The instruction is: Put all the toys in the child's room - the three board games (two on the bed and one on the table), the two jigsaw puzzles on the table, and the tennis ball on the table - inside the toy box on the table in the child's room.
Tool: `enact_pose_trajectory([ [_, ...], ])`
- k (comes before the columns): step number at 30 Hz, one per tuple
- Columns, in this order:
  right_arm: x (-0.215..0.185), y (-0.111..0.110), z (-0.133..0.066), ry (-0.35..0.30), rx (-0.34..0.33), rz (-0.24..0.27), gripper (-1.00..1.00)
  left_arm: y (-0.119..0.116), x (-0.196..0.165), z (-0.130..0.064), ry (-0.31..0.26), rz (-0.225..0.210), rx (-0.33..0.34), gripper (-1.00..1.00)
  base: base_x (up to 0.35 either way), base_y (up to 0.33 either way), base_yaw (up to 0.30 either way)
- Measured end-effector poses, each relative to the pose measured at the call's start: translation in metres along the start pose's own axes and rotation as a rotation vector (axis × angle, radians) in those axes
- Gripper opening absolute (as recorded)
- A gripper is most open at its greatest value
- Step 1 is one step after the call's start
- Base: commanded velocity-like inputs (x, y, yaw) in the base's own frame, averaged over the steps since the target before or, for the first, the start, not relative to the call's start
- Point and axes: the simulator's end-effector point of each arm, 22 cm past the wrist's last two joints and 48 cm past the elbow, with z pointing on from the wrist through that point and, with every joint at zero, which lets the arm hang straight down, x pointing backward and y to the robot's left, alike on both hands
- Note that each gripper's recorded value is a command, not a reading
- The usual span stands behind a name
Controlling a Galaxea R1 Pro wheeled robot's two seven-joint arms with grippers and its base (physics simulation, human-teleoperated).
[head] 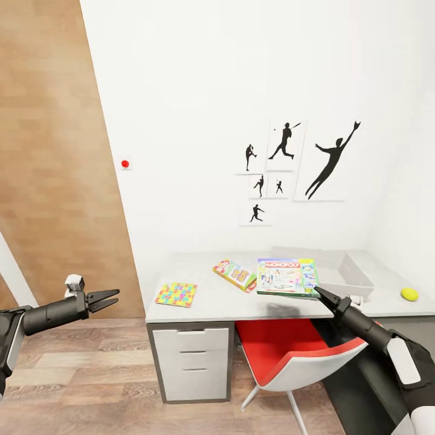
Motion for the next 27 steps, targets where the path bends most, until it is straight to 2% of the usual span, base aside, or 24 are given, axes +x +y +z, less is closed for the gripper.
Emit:
enact_pose_trajectory([
  [7,0.0,0.0011,-0.0003,0.0,-0.004,-0.001,-1.0,-0.0005,0.0001,0.0005,0.0,0.002,0.001,1.0,0.039,0.0,-0.147],
  [18,0.0013,-0.0003,-0.0014,0.001,-0.001,-0.001,-1.0,-0.0004,0.0,0.0002,0.0,0.002,0.0,1.0,0.255,0.0,-0.267],
  [27,0.0018,-0.001,-0.0016,0.001,0.001,-0.001,-1.0,-0.0003,-0.0001,0.0003,0.0,0.002,0.0,1.0,0.136,-0.034,-0.275],
])
